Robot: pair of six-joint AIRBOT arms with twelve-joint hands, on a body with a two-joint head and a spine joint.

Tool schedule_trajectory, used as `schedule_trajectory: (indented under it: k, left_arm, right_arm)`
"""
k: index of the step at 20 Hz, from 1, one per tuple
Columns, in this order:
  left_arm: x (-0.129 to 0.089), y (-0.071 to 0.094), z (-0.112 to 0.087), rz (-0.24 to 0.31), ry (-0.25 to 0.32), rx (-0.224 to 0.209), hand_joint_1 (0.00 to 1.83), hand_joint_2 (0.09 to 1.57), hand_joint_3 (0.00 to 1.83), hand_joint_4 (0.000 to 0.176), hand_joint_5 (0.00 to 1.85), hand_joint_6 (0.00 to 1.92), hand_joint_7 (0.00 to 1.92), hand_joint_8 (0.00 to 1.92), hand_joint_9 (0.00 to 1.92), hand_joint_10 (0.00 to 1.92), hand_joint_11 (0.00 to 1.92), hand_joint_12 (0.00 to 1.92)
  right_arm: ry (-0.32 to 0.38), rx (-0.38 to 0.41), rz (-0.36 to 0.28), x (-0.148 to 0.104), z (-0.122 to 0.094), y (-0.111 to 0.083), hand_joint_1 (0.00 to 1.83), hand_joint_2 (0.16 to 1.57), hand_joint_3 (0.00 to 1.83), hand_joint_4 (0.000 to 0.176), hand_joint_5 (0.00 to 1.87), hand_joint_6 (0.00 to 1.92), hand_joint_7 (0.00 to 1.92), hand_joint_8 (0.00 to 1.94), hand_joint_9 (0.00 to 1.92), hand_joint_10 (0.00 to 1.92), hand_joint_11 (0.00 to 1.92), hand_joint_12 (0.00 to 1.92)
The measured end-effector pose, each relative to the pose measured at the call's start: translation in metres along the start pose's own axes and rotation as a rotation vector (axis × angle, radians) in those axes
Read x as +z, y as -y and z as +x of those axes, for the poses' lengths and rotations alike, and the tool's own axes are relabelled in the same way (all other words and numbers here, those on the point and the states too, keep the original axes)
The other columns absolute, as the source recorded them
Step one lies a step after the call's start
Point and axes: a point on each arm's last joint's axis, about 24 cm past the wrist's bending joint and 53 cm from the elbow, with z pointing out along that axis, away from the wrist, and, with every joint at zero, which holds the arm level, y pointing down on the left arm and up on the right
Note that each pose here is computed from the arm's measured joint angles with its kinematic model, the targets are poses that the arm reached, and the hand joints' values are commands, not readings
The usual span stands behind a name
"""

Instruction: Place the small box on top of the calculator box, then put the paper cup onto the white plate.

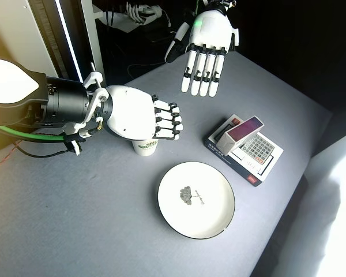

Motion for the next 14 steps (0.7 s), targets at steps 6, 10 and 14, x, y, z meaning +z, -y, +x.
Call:
schedule_trajectory:
  k: [6, 10, 14]
  left_arm:
    - [0.0000, -0.0004, 0.0000, -0.002, 0.000, -0.003, 0.27, 1.12, 0.00, 0.000, 0.00, 0.00, 0.05, 0.00, 0.05, 0.00, 0.00, 0.11]
    - [0.0002, -0.0020, -0.0007, -0.009, 0.000, -0.002, 0.26, 1.12, 0.00, 0.000, 0.03, 0.00, 0.09, 0.00, 0.08, 0.00, 0.00, 0.16]
    - [0.0002, -0.0037, -0.0004, -0.016, -0.002, -0.003, 0.23, 1.13, 0.00, 0.000, 0.02, 0.00, 0.09, 0.00, 0.08, 0.00, 0.00, 0.14]
  right_arm:
    - [-0.001, 0.008, -0.009, -0.0001, 0.0002, -0.0021, 1.43, 1.10, 0.00, 0.000, 0.33, 0.03, 0.35, 0.02, 0.36, 0.06, 0.00, 1.17]
    - [0.003, 0.013, -0.010, -0.0001, -0.0007, -0.0022, 1.58, 1.13, 0.00, 0.000, 0.90, 0.03, 0.84, 0.81, 0.75, 1.03, 0.65, 1.59]
    - [0.001, 0.019, -0.016, -0.0001, -0.0005, -0.0036, 1.49, 1.13, 0.00, 0.000, 0.84, 1.10, 0.97, 0.90, 0.89, 1.08, 0.76, 1.61]
